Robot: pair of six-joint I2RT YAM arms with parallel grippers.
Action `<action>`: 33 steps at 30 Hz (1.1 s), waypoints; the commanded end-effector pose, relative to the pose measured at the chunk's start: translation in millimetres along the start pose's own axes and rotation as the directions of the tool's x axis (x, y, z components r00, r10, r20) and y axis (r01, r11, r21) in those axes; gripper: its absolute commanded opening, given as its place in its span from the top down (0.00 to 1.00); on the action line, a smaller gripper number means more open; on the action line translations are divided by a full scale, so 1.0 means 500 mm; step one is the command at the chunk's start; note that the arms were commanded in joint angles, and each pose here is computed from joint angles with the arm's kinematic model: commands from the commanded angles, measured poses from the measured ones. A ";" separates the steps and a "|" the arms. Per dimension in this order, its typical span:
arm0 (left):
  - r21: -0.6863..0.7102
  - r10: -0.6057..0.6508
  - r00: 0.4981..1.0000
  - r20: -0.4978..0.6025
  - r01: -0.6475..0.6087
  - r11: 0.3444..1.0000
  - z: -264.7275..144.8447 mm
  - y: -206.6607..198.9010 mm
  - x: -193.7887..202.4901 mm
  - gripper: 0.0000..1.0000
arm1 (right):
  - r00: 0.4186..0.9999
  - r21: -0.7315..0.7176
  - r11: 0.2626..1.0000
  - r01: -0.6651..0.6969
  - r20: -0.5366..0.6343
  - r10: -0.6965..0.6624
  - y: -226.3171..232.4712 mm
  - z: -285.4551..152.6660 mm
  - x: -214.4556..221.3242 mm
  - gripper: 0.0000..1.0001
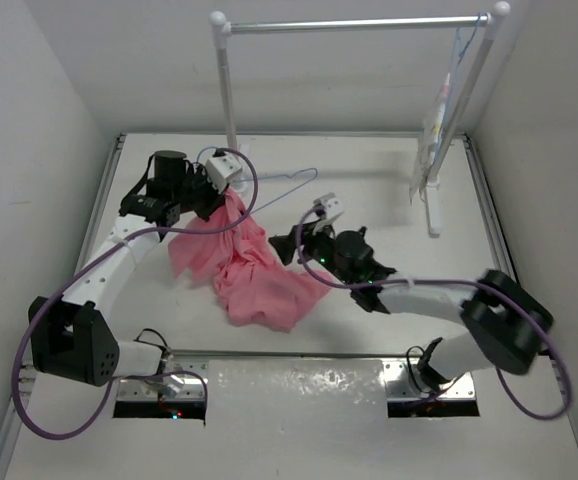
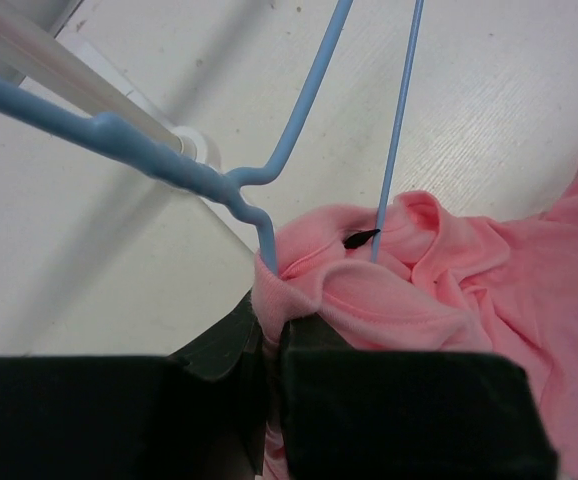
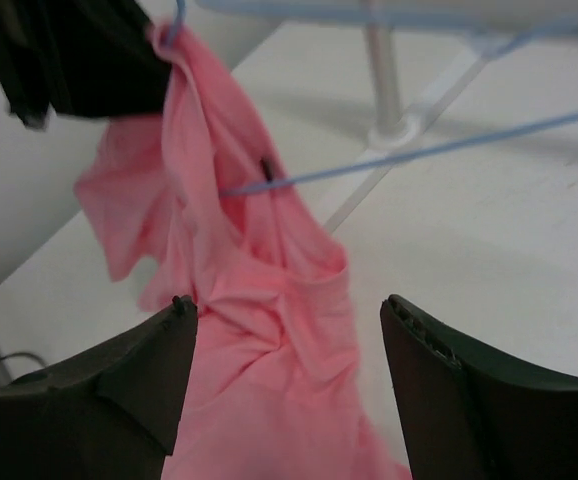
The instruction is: Place the t-shirt on the hanger
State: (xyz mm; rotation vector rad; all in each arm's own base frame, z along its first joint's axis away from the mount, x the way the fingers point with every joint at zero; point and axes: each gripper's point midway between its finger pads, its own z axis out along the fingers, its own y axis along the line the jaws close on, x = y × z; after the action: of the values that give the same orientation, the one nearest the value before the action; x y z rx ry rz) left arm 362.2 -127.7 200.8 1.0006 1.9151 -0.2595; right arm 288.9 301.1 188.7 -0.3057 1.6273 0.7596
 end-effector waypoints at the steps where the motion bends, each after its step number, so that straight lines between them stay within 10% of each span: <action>1: -0.063 0.015 0.994 0.110 -0.008 0.998 -0.034 0.020 -0.080 1.00 | 0.977 -0.174 0.962 -0.212 -0.028 0.210 0.078 0.082 0.001 0.30; 28: -0.086 0.009 0.995 0.099 -0.001 0.996 -0.038 0.018 -0.064 1.00 | 0.830 0.060 0.882 -0.467 -0.315 0.460 -0.010 0.240 0.273 0.31; 33: -0.083 0.020 0.996 0.084 -0.013 0.996 -0.039 0.016 -0.056 1.00 | 0.827 0.077 0.881 -0.467 -0.315 0.466 -0.026 0.229 0.276 1.00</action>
State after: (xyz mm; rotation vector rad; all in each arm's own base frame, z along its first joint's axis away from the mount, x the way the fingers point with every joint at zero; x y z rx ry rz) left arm 360.7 -123.3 210.8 0.9400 1.9191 -0.2352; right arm 350.7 394.2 36.5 -0.0389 2.0899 1.1125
